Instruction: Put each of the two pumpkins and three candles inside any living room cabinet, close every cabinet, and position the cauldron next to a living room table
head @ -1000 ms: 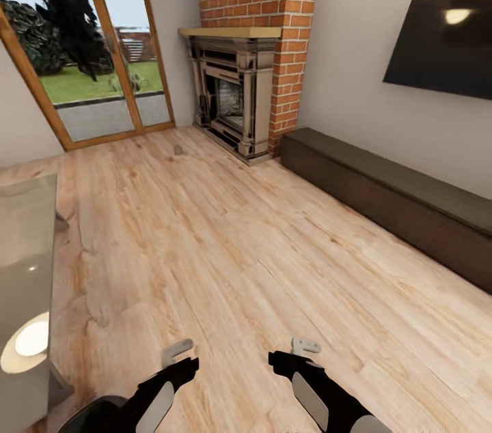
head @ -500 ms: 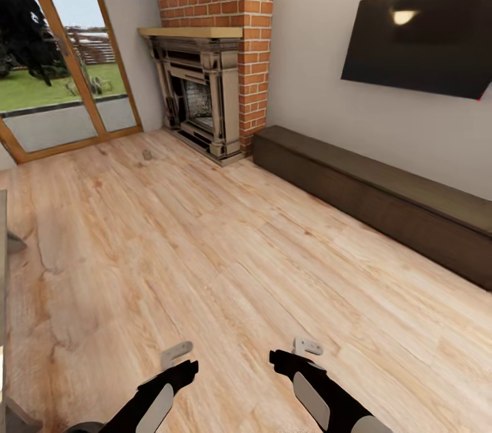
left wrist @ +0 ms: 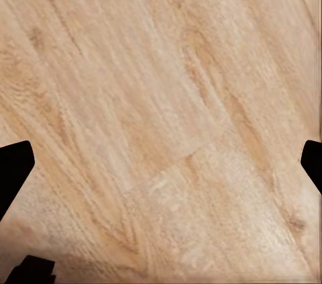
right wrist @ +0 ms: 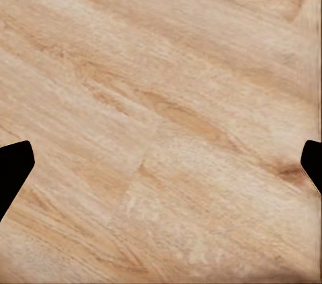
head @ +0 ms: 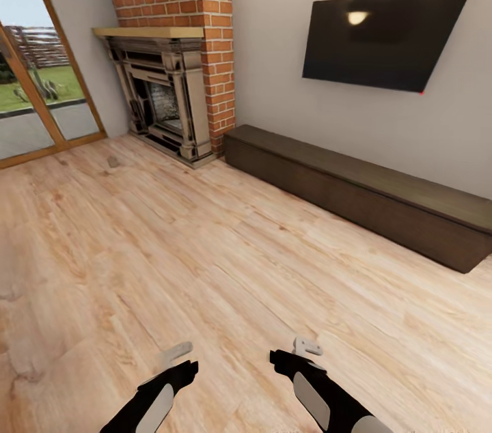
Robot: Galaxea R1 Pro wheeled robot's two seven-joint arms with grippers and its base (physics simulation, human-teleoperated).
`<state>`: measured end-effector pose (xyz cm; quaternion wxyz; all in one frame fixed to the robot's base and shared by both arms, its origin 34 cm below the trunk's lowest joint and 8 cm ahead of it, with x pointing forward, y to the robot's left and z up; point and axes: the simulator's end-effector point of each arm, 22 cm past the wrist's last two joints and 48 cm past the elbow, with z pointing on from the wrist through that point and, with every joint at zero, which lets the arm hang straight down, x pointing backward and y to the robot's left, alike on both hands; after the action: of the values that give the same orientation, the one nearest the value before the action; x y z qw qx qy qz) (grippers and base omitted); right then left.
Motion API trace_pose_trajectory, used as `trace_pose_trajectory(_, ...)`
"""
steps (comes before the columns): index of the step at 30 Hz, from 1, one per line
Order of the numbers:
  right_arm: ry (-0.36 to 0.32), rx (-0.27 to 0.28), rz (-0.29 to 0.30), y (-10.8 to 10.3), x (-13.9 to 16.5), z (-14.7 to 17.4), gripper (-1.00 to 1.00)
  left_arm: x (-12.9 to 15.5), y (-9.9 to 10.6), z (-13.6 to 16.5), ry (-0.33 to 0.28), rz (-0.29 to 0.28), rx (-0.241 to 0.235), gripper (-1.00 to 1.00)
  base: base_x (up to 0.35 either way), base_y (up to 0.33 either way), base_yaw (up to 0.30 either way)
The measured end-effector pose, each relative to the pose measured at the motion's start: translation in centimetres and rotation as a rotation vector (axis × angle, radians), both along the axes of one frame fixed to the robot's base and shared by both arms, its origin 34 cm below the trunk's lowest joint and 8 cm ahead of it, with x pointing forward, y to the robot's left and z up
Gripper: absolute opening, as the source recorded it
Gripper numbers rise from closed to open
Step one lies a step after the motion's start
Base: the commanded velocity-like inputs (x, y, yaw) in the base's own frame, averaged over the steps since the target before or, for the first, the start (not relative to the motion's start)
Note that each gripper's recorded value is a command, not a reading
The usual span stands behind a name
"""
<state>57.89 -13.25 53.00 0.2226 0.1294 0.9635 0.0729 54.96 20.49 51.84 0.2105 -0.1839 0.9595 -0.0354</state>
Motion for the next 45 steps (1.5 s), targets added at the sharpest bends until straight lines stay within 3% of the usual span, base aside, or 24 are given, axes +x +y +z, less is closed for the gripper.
trace_pose_trajectory(11,0.002,-0.012,-0.017,-0.6,-0.5,-0.5,1.00,-0.7,-0.1,-0.5,0.018,-0.003,0.000,1.00,0.000,-0.003,-0.283)
trace_pose_trajectory(18,0.028,-0.005,-0.080,-1.6,-1.7,-1.5,1.00,-1.0,-0.2,-0.7,0.024,-0.005,-0.001,1.00,0.000,0.000,-0.283)
trace_pose_trajectory(24,0.032,-0.007,-0.088,-1.8,-1.9,-1.7,1.00,-3.1,0.3,-2.0,0.070,-0.008,0.015,1.00,0.000,0.000,-0.283)
trace_pose_trajectory(30,0.047,-0.018,-0.092,-2.3,-2.6,-2.1,1.00,-3.5,0.4,-2.2,0.079,-0.009,0.017,1.00,0.000,0.000,-0.283)
trace_pose_trajectory(36,0.052,-0.070,-0.122,-4.3,-4.2,-3.3,1.00,-3.5,0.4,-2.2,0.076,-0.024,0.025,1.00,0.000,0.000,-0.283)
trace_pose_trajectory(45,0.053,-0.086,-0.130,-4.9,-4.7,-3.6,1.00,-3.8,0.7,-2.4,0.085,-0.022,0.030,1.00,0.000,0.000,-0.283)
